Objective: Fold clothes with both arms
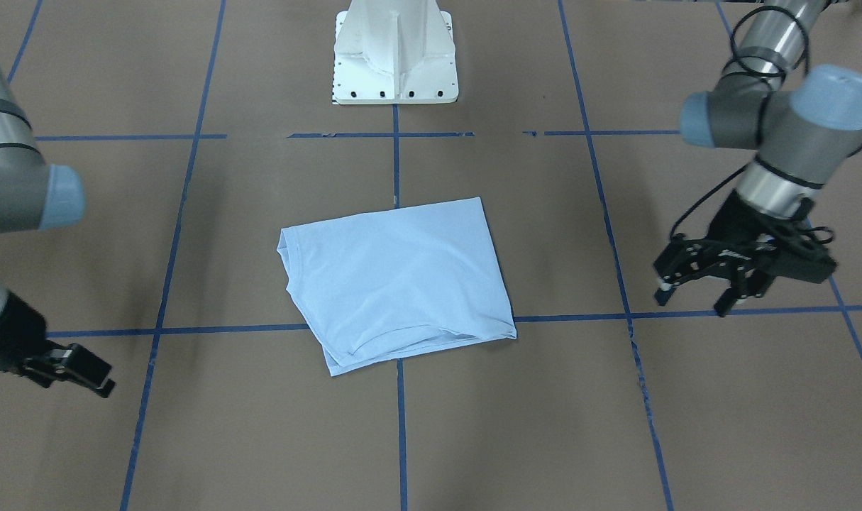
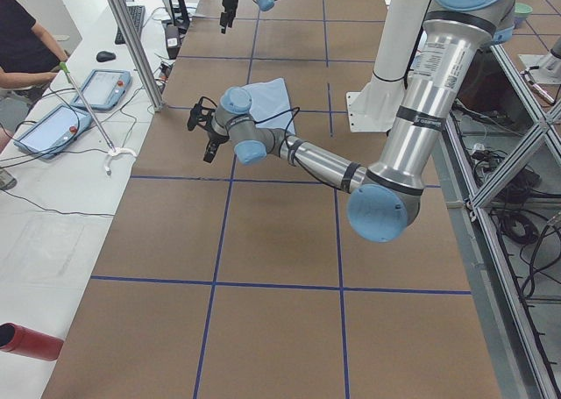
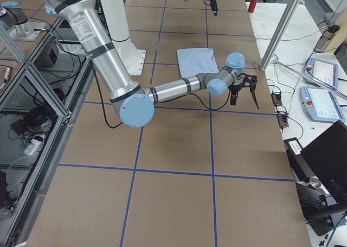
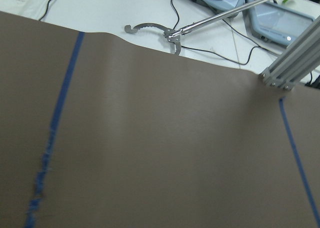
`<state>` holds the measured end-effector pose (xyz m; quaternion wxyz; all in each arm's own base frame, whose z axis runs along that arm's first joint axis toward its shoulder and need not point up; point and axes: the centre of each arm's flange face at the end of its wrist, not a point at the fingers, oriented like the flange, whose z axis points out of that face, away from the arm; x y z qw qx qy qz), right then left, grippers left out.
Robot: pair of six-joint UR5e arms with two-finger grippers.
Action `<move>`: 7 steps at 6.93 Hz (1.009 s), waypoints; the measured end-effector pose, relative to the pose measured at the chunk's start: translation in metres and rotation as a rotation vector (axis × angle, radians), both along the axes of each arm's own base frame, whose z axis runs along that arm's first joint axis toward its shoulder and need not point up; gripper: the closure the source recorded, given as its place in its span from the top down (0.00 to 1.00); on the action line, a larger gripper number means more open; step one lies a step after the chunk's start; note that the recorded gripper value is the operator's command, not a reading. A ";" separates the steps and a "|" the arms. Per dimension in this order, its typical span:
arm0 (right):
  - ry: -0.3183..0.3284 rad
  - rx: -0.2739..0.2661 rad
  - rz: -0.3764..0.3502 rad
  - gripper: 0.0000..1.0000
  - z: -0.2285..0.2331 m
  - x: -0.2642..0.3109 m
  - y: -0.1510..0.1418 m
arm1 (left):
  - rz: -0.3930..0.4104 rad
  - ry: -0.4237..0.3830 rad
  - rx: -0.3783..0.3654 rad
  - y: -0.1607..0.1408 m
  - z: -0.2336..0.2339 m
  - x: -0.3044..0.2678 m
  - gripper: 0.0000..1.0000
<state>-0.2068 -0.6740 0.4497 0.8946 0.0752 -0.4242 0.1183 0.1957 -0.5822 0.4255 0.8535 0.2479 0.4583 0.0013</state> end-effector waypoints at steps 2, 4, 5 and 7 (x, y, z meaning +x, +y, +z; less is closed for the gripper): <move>0.126 0.038 -0.166 1.00 0.090 0.112 0.050 | 0.100 -0.120 0.036 0.020 0.083 -0.116 1.00; 0.099 0.003 -0.208 1.00 0.149 0.184 0.151 | 0.159 -0.181 -0.024 0.035 0.132 -0.201 1.00; 0.081 -0.012 -0.207 1.00 0.155 0.197 0.186 | 0.167 -0.183 -0.057 0.056 0.150 -0.226 1.00; 0.078 -0.029 -0.209 1.00 0.147 0.200 0.200 | 0.150 -0.189 -0.082 0.092 0.161 -0.241 1.00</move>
